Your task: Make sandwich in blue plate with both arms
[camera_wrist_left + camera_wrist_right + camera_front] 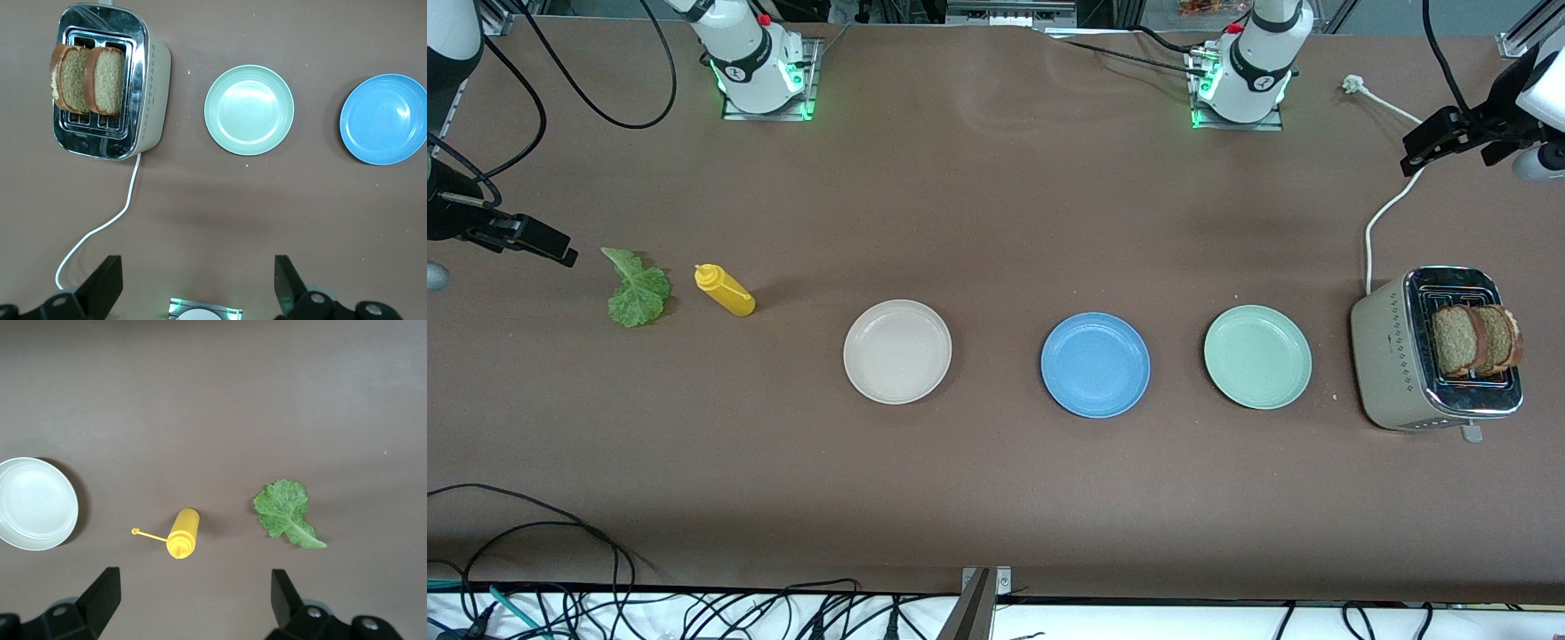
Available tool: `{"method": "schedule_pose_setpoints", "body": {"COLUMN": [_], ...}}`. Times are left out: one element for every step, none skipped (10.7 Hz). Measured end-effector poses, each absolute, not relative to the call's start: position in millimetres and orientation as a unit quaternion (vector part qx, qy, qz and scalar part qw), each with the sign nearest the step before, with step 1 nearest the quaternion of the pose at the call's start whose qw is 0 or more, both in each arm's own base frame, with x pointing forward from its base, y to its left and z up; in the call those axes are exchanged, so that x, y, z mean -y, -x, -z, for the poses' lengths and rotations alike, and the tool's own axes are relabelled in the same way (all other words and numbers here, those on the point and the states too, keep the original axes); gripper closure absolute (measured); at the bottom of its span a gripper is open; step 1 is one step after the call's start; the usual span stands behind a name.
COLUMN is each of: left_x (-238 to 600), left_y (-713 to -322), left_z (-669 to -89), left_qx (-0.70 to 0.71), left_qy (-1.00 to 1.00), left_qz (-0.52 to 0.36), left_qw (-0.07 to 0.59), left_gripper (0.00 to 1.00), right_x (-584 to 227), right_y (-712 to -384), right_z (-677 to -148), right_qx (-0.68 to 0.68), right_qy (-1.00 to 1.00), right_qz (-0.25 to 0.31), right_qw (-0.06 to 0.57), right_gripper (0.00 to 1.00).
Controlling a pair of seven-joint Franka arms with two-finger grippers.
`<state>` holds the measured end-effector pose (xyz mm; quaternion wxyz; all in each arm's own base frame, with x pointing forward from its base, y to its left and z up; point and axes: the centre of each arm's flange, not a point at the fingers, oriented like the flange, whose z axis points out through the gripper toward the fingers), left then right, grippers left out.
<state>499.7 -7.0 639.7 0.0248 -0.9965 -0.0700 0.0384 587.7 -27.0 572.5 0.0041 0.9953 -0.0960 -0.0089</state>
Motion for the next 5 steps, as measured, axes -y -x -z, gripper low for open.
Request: {"method": "schedule_pose_setpoints", "body": {"left_x": [6.9,6.7,6.2,5.1,3.4], "left_y": [-499.7,-499.7,-499.7,-499.7,-499.7], "left_z": [-639.7,-639.7,-639.7,-639.7,-639.7], "left_qx": [0.070,0.070,0.071,0.072,0.074], "left_qy": [0.996,0.996,0.996,0.996,0.996], "left_qz": [-0.038,-0.039,-0.039,-0.039,-0.039], "left_qw": [0.025,0.025,0.025,0.025,0.025], "left_gripper": [0.00,0.00,0.00,0.00,0.00], "right_x": [27.0,27.3,27.6,27.7,27.7], "right_y": [-587.6,-587.3,-587.0,-586.9,-586.7], "right_z": [-572.4,-572.2,-572.1,-572.1,-571.9], "right_qx": [0.096,0.096,0.096,0.096,0.096], "right_qy": [-0.995,-0.995,-0.995,-0.995,-0.995], "right_qz": [0.009,0.011,0.012,0.012,0.013], "right_qw": [0.004,0.004,0.004,0.004,0.004], "right_gripper": [0.00,0.00,0.00,0.00,0.00]}}
